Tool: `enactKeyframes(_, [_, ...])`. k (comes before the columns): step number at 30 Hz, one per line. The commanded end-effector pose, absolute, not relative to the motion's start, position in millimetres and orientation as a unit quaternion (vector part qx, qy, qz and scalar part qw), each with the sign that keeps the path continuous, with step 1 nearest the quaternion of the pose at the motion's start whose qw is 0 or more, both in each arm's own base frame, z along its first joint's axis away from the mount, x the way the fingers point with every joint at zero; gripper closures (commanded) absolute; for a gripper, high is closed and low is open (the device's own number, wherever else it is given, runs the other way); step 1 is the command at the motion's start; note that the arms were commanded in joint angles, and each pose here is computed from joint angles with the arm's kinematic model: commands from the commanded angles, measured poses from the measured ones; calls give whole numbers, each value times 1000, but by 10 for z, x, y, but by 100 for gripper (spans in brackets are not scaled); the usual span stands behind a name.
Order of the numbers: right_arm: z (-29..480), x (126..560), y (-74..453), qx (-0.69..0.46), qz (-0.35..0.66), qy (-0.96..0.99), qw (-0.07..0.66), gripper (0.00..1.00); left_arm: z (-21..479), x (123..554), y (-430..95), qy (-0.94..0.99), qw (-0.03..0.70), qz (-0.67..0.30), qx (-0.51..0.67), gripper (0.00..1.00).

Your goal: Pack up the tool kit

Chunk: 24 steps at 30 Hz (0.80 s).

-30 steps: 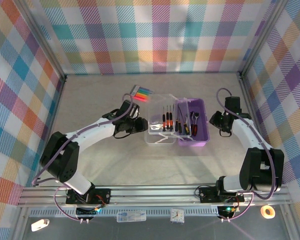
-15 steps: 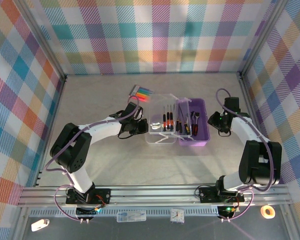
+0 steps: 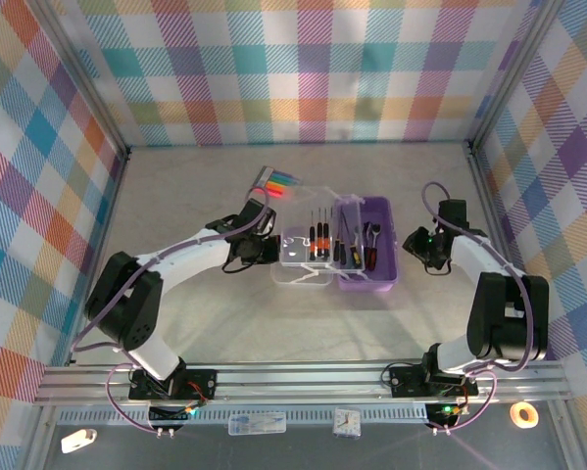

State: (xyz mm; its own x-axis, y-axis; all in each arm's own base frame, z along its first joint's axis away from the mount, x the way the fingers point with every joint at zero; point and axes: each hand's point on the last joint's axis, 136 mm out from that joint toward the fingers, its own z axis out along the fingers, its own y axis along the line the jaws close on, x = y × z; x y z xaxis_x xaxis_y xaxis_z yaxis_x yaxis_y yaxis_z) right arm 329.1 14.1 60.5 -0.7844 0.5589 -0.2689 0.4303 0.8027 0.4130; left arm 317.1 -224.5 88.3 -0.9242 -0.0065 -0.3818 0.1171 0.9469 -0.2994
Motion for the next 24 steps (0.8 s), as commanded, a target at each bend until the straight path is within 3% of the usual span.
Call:
enactKeyframes(1, [705, 3270, 273, 265, 207, 921, 198, 64, 1197, 3053, -1964, 973, 200, -100, 51, 100])
enactKeyframes(13, [414, 3131, 1078, 186, 263, 935, 145, 66, 1921, 2909, -1570, 968, 237, -30, 72, 100])
enactKeyframes(24, [498, 3094, 1774, 128, 323, 929, 130, 66, 2317, 2868, -1838, 960, 252, -82, 90, 100])
